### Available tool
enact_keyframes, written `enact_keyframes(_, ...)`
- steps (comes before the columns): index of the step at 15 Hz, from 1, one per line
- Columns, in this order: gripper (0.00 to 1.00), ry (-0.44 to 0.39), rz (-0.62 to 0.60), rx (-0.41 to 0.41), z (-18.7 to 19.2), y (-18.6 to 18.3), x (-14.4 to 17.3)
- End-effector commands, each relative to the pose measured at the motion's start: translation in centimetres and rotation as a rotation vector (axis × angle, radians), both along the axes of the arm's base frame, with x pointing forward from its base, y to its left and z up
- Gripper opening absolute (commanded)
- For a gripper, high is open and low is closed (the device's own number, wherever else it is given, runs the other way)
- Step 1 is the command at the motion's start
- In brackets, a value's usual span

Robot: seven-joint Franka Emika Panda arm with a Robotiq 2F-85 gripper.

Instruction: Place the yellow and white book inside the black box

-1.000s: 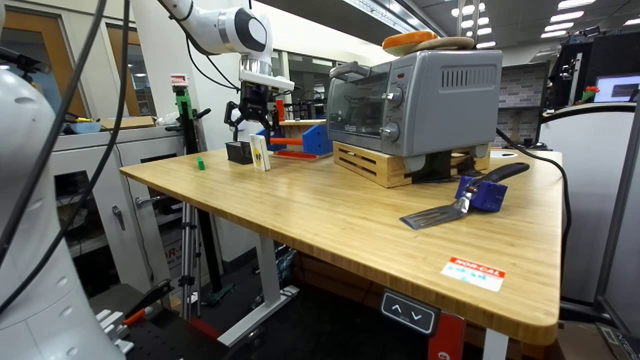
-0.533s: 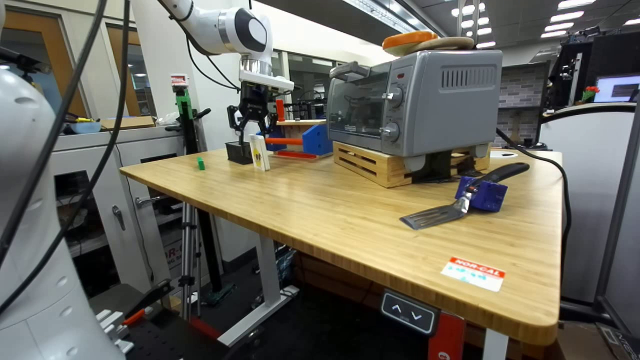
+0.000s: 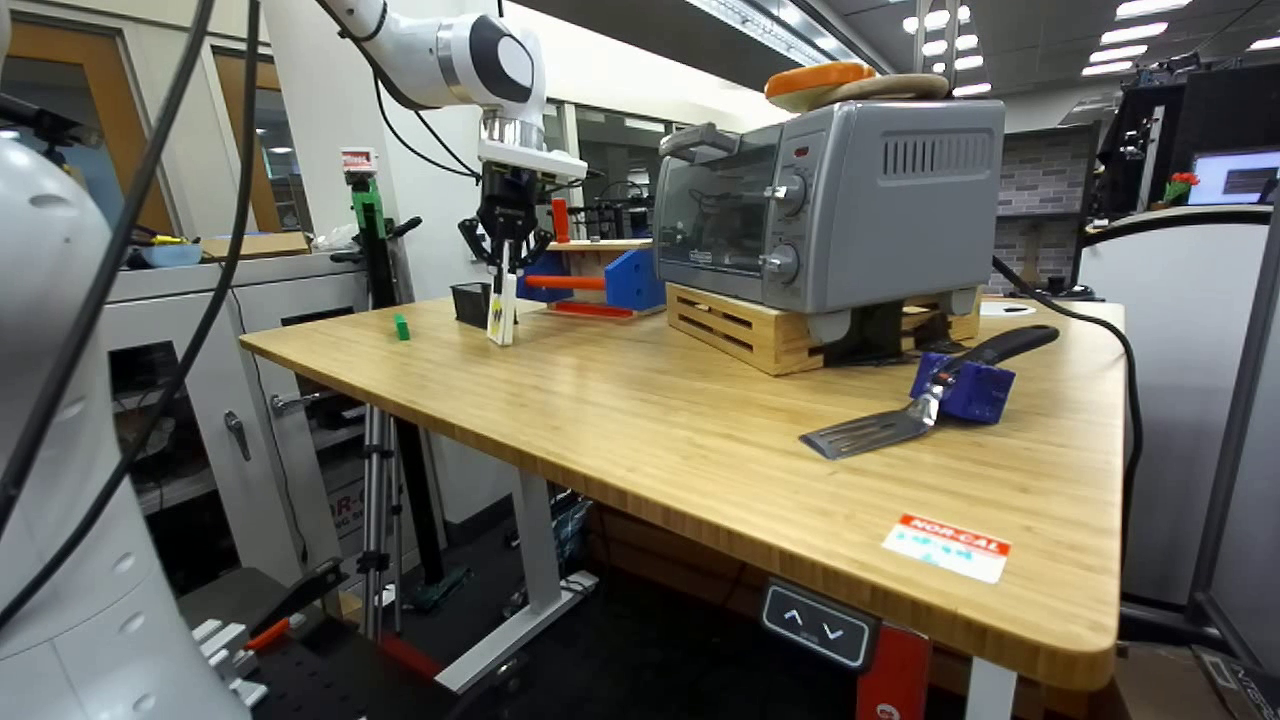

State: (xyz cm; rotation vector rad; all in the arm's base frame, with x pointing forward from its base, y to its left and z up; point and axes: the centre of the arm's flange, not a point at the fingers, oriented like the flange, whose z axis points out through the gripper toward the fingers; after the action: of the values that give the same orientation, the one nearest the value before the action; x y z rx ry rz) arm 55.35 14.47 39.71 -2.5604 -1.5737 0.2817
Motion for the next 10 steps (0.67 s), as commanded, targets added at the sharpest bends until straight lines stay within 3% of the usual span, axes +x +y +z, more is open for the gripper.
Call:
enact_keyframes(1,0.04,0.003,-0.015,-0.01,0.4,0.0,0.4)
enact_keyframes(5,0.04,-0.041,-0.022,-0.024,1.5,0.0,0.4)
enact_keyframes(10,0.04,-0.175,-0.056,-0.065,5.2,0.1,0.9)
